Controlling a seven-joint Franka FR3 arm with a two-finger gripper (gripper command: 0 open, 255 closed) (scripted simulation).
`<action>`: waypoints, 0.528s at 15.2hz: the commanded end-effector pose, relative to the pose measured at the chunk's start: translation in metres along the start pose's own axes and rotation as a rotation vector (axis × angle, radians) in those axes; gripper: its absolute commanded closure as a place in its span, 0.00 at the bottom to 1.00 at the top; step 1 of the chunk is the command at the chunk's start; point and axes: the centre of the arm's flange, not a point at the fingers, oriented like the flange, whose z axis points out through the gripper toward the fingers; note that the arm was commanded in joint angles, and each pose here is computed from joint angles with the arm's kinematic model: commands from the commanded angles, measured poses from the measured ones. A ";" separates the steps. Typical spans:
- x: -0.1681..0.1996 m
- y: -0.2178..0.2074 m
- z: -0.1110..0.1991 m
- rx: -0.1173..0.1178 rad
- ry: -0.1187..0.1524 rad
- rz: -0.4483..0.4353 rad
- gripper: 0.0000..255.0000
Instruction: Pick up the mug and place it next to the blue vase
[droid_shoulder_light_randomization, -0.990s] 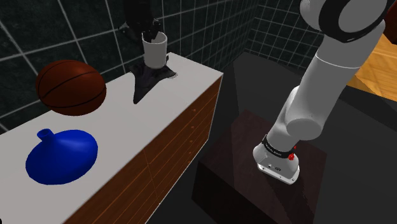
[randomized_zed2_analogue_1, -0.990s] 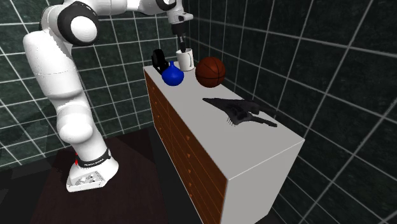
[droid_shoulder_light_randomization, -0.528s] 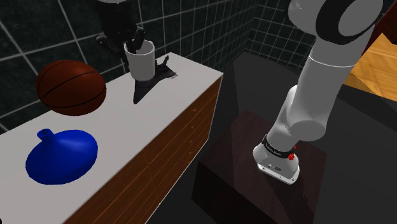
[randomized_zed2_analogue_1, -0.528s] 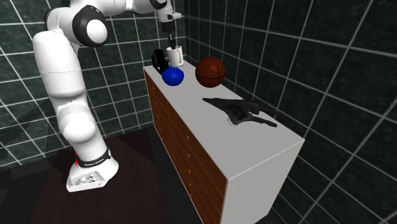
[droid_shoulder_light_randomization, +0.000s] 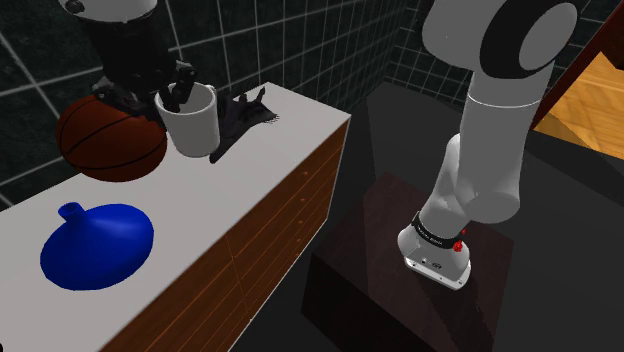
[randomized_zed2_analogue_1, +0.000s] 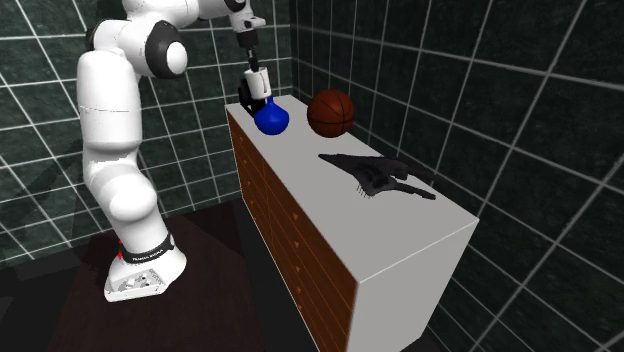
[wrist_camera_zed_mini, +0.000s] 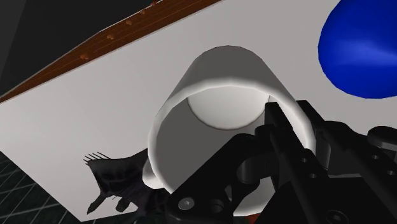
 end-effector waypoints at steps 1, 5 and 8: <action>-0.013 -0.022 -0.003 0.000 0.000 0.003 1.00; -0.031 -0.046 0.003 0.000 0.000 0.003 1.00; -0.033 -0.047 0.019 0.000 0.000 0.003 1.00</action>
